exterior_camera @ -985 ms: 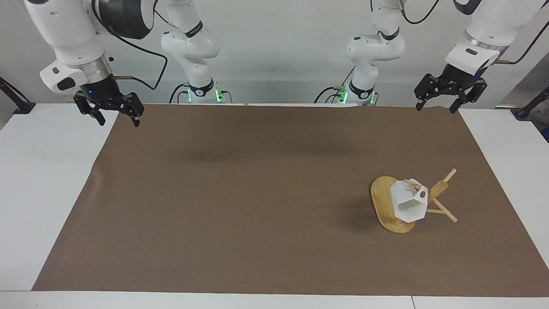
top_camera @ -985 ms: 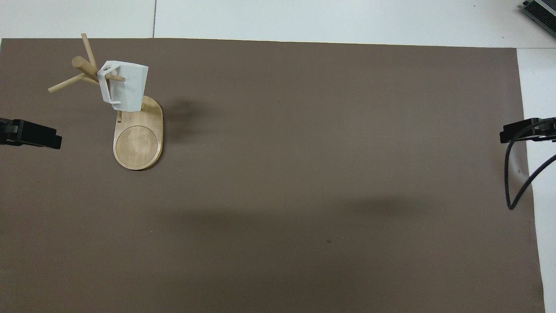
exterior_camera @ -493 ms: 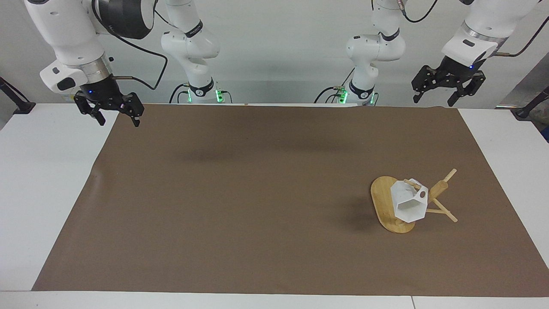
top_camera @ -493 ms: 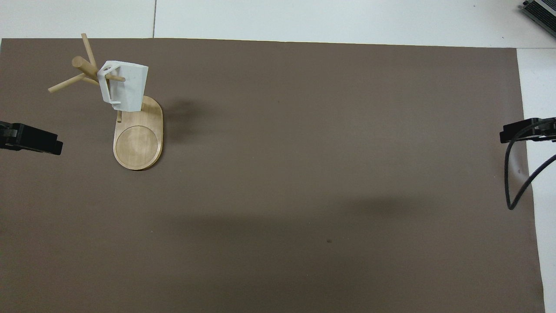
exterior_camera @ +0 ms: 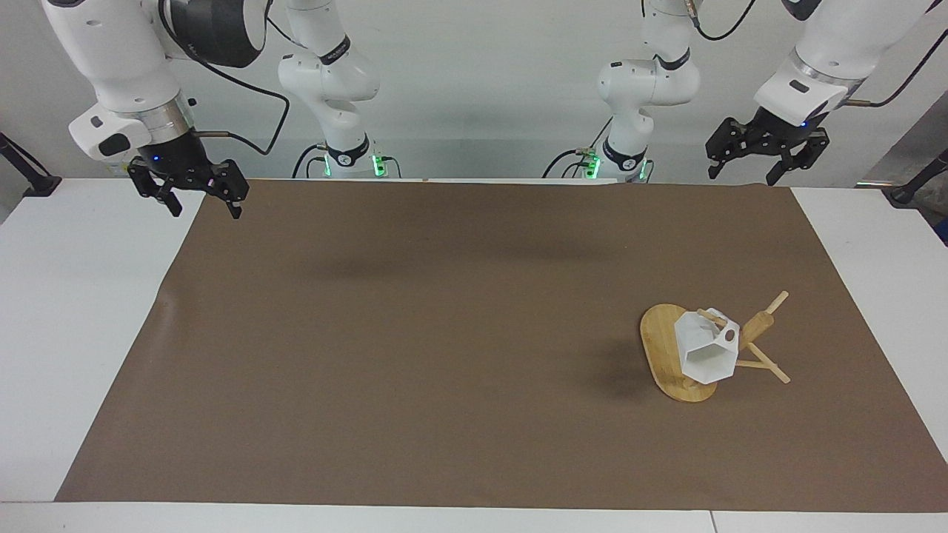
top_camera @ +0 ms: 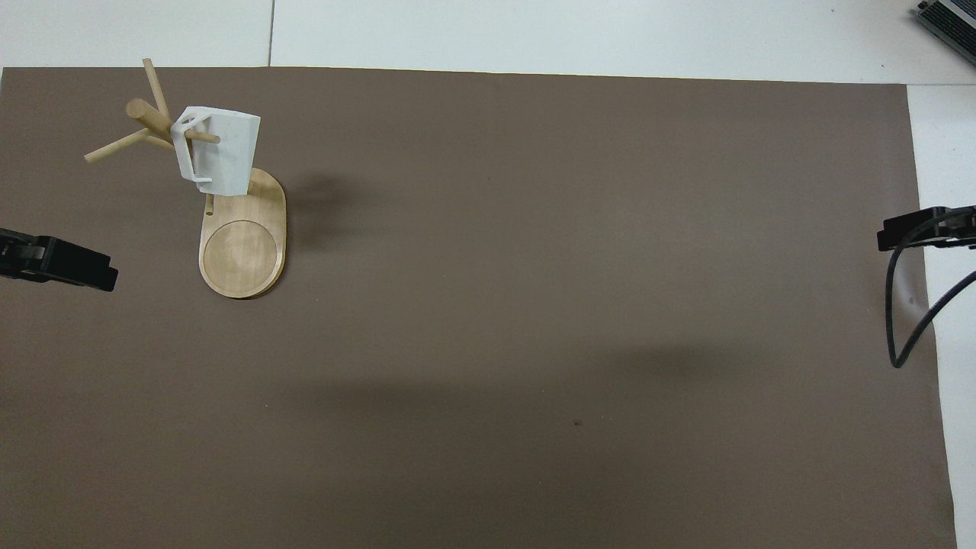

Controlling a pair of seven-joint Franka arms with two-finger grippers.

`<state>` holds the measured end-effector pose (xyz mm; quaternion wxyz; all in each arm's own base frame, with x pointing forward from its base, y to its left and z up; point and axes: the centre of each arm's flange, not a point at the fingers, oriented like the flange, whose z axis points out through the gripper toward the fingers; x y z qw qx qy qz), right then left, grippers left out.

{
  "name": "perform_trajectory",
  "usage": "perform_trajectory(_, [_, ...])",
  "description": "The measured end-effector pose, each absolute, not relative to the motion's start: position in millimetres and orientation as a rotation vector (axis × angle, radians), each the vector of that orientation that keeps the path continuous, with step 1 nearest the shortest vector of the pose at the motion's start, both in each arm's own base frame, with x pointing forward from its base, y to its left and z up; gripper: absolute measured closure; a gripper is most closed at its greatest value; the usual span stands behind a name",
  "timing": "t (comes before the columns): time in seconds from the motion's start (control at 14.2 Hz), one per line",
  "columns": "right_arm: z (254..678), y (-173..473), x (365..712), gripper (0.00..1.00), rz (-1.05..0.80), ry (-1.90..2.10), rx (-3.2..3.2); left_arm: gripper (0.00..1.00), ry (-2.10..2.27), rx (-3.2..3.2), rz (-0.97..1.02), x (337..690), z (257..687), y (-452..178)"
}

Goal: Hang cup on rack

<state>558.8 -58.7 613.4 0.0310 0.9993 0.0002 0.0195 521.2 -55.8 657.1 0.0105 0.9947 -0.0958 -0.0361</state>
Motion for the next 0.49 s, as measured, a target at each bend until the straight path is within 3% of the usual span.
perform_trajectory(0.49, [613.4, -58.7, 558.8, 0.00, 0.060, 0.001, 3.079, 0.00, -0.301, 3.115, -0.078, 517.0, 655.1, -54.4])
